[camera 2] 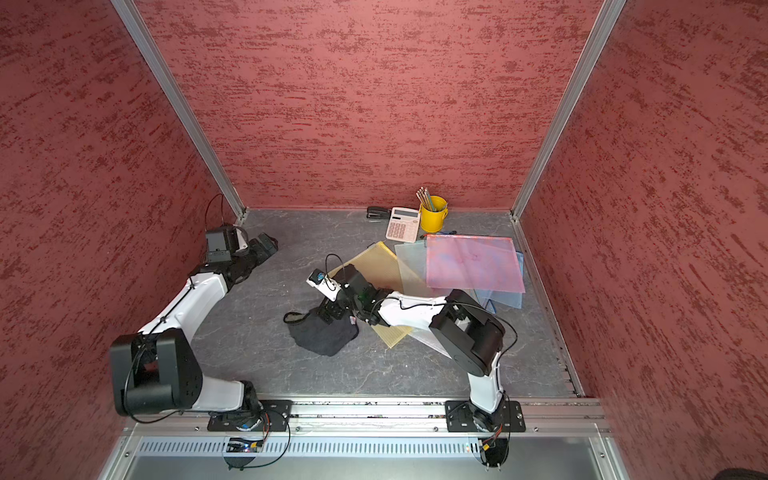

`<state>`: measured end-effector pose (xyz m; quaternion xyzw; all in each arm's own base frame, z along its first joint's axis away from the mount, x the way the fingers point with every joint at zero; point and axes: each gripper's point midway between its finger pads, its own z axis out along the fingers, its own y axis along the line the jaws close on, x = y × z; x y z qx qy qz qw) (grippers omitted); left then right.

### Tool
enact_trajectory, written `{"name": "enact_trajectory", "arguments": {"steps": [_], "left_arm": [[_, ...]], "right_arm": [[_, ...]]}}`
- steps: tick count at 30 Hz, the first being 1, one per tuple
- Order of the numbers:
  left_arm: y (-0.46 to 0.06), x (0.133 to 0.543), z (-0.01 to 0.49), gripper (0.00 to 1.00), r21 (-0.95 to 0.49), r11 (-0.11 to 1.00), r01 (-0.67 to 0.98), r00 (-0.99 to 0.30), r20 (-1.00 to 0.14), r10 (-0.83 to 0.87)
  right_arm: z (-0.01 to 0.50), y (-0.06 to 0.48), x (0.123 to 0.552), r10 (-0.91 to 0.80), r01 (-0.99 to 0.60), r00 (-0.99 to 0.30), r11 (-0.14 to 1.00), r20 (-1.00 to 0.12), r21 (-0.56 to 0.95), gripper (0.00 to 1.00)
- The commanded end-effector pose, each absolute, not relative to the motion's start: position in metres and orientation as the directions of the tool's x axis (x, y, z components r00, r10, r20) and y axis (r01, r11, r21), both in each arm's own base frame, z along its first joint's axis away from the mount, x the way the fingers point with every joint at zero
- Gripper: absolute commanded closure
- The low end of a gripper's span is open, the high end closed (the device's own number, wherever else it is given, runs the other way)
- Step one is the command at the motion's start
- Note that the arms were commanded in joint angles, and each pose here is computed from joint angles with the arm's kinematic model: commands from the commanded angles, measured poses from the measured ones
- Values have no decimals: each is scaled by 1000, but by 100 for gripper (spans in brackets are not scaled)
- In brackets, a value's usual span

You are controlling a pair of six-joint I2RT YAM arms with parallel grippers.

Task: Wipe the document bag
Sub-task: Pick up the cleaning item at the center of the board.

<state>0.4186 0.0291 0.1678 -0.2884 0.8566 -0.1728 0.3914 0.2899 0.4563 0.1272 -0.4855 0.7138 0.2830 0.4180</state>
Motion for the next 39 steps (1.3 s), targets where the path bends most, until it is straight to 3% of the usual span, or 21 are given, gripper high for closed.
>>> {"name": "enact_trajectory", "arguments": {"steps": [1, 9, 16, 23, 29, 35, 39], "left_arm": [[22, 421, 164, 0, -551, 752, -360, -566, -512, -646], [12, 406, 165, 0, -551, 760, -345, -599, -494, -630], [6, 393, 156, 0, -542, 768, -341, -635, -469, -613], [-6, 387, 170, 0, -556, 774, -304, -649, -474, -595], [-14, 380, 177, 0, -553, 783, -283, -672, -469, -574], [-19, 372, 181, 0, -514, 814, -270, -710, -465, -529], [-34, 374, 190, 0, -498, 836, -231, -725, -485, -489]], "right_arm": [[122, 465, 268, -485, -954, -169, 298, -858, 20, 1], [79, 442, 244, -577, -947, -221, 319, -786, 33, 1], [33, 438, 245, -605, -904, -337, 421, -722, 70, 1], [-15, 432, 233, -648, -839, -374, 542, -664, -56, 1], [-32, 417, 219, -666, -768, -433, 625, -607, -138, 24], [-17, 421, 202, -636, -769, -473, 636, -610, -66, 68], [22, 430, 203, -606, -792, -422, 609, -674, -51, 94]]}}
